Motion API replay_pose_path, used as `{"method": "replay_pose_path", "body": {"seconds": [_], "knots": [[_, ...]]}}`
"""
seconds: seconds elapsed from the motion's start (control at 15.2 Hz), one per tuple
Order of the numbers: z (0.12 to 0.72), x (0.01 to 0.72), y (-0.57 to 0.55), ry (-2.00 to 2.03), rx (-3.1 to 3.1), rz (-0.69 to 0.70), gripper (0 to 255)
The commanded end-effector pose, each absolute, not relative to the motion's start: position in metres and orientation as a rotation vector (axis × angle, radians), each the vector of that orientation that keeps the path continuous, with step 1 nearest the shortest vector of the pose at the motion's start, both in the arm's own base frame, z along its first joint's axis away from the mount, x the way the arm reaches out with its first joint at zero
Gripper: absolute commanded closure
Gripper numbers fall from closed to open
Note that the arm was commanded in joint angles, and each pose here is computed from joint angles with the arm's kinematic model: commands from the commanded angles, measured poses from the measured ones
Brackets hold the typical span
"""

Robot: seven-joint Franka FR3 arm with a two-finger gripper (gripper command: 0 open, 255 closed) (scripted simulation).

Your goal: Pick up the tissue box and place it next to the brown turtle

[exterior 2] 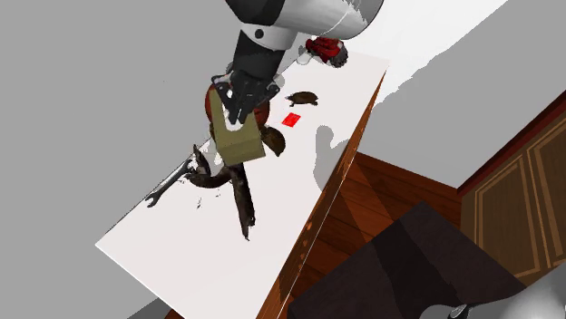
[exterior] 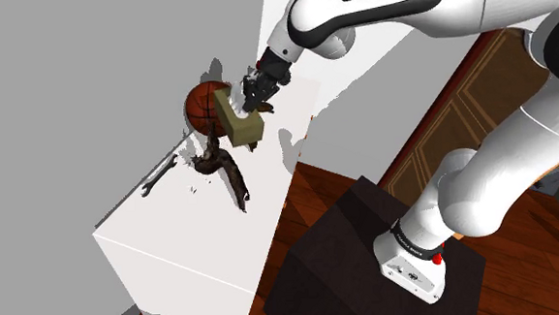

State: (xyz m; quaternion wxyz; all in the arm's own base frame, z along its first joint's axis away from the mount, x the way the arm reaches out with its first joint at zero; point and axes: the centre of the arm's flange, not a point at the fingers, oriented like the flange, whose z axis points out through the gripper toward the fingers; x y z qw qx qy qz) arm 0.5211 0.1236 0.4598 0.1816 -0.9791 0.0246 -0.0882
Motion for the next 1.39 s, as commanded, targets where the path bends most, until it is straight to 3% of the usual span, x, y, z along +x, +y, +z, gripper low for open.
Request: {"method": "replay_pose_path", "body": {"seconds": [0.0, 1.32], "knots": [[0.465, 0.520, 0.124, 0.070, -2.764, -0.248, 255], [0.467, 0.600, -0.128, 0.070, -2.764, -0.248, 255]]}}
